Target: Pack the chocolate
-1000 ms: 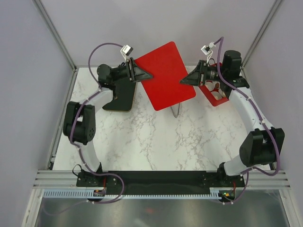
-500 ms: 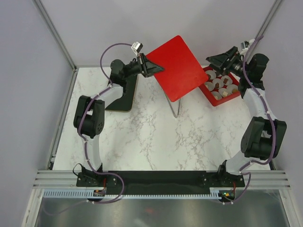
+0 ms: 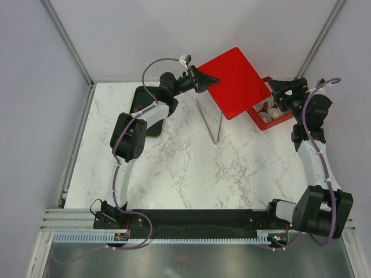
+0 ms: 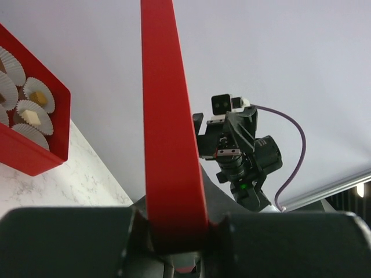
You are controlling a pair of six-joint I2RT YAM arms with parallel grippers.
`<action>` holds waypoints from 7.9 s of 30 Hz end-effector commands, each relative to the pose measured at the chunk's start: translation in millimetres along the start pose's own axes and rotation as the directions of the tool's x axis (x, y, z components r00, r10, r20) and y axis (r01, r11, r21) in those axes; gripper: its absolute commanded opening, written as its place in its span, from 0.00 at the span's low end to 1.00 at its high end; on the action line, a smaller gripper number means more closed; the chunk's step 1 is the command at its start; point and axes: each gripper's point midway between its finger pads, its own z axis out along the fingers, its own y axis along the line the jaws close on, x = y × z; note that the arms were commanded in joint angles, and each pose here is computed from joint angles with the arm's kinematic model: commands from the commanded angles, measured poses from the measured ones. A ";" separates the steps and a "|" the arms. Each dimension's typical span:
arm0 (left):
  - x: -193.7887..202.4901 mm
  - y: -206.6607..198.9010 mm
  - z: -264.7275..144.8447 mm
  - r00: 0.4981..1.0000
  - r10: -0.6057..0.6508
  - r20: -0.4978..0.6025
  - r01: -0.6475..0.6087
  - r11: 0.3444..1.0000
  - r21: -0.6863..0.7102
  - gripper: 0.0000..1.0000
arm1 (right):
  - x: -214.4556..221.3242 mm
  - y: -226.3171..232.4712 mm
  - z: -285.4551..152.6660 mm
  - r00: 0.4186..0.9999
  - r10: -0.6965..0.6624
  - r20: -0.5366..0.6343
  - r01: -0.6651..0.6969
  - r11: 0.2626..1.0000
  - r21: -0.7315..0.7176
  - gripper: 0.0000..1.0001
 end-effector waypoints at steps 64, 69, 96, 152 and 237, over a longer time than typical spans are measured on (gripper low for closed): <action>68.2 2.8 -53.4 0.999 0.028 -0.046 -0.035 0.987 -0.155 0.60 | -57.1 -104.0 60.3 0.967 0.254 -0.022 -0.255 0.955 -0.151 0.00; 78.3 -57.1 -44.6 0.994 0.093 -0.064 -0.098 0.993 -0.066 0.60 | -57.4 -141.9 61.8 0.974 0.229 -0.003 -0.228 0.973 0.019 0.00; 160.8 -40.8 -125.5 0.923 0.089 -0.375 -0.279 0.826 -0.490 0.74 | -69.6 -216.2 86.9 0.955 0.296 0.031 -0.298 0.953 0.065 0.00; 153.8 -59.3 -129.4 0.927 0.139 -0.348 -0.304 0.822 -0.481 0.74 | -43.8 -285.3 32.9 0.933 0.346 0.096 -0.359 0.894 0.267 0.13; 153.2 -79.5 -132.2 0.929 0.164 -0.331 -0.310 0.833 -0.457 0.74 | -114.3 -282.9 -50.9 0.995 0.077 0.059 -0.095 0.676 0.731 0.44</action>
